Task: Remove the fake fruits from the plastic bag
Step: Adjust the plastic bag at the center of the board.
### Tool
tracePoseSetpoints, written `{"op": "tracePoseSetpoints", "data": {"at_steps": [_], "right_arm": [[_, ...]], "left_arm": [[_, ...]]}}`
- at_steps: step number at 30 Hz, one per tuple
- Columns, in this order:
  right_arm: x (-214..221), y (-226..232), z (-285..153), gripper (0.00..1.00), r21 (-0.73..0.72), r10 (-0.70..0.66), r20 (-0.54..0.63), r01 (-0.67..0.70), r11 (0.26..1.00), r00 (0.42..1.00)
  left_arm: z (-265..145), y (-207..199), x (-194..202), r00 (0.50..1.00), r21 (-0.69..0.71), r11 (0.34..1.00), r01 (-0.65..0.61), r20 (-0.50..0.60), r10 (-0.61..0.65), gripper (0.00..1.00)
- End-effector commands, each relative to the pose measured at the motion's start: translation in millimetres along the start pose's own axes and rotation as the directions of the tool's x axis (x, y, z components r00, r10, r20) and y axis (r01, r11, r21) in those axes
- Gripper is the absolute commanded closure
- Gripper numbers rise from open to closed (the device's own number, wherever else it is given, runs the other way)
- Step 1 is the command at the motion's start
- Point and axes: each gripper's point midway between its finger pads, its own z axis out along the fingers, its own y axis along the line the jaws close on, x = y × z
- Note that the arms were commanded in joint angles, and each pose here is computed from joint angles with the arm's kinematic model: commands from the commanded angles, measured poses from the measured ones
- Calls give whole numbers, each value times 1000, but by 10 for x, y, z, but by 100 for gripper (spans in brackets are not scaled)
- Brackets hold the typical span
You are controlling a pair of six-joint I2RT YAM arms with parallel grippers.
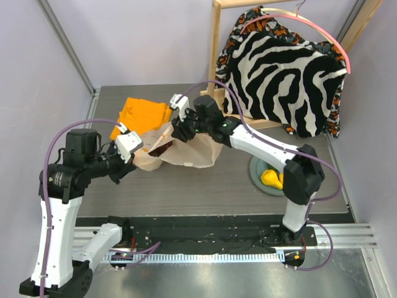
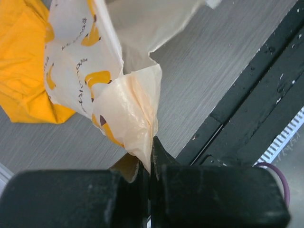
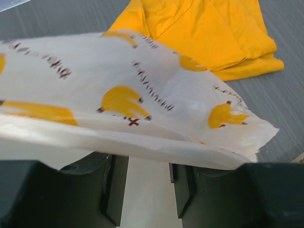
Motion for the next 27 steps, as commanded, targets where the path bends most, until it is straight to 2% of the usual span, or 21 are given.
{"op": "tracePoseSetpoints", "data": {"at_steps": [1,4,6,7,9,10,14,18,22,24,25,27], "right_arm": [[-253,-160,288,55,64,-25,79,20,998,997],[127,-80,375,55,48,-34,0,34,998,999],[224,51,308,54,43,-49,-14,49,998,999],[518,137,274,53,32,-44,-65,47,998,997],[559,313,137,50,13,-72,-61,73,997,996],[788,400,92,49,-8,-73,-106,72,997,992],[1056,545,-75,45,-34,-89,-164,84,996,982],[1043,545,11,44,-34,-66,-152,61,998,986],[776,539,333,44,-46,-12,-92,8,999,996],[506,485,519,44,-29,1,-31,-2,1000,1000],[591,450,658,44,-18,11,-48,-12,1000,999],[368,380,786,44,5,15,6,-15,1000,1000]], "left_arm": [[91,-161,265,994,110,994,-5,-105,17,100],[196,-112,339,992,111,994,-2,-128,16,100],[242,-98,362,992,106,994,1,-126,12,100],[285,-59,375,993,83,997,5,-116,5,100],[330,23,349,997,31,999,-10,-80,12,100],[365,55,417,996,8,1000,0,-94,1,100],[374,134,443,996,-49,999,-2,-86,-2,100],[356,43,523,994,-21,1000,11,-105,-14,100],[354,13,562,994,-20,1000,23,-108,-25,100],[349,60,561,994,-43,999,13,-110,-18,100],[345,82,557,994,-55,998,8,-110,-14,100],[345,153,537,995,-88,996,-3,-104,-6,100]]}}
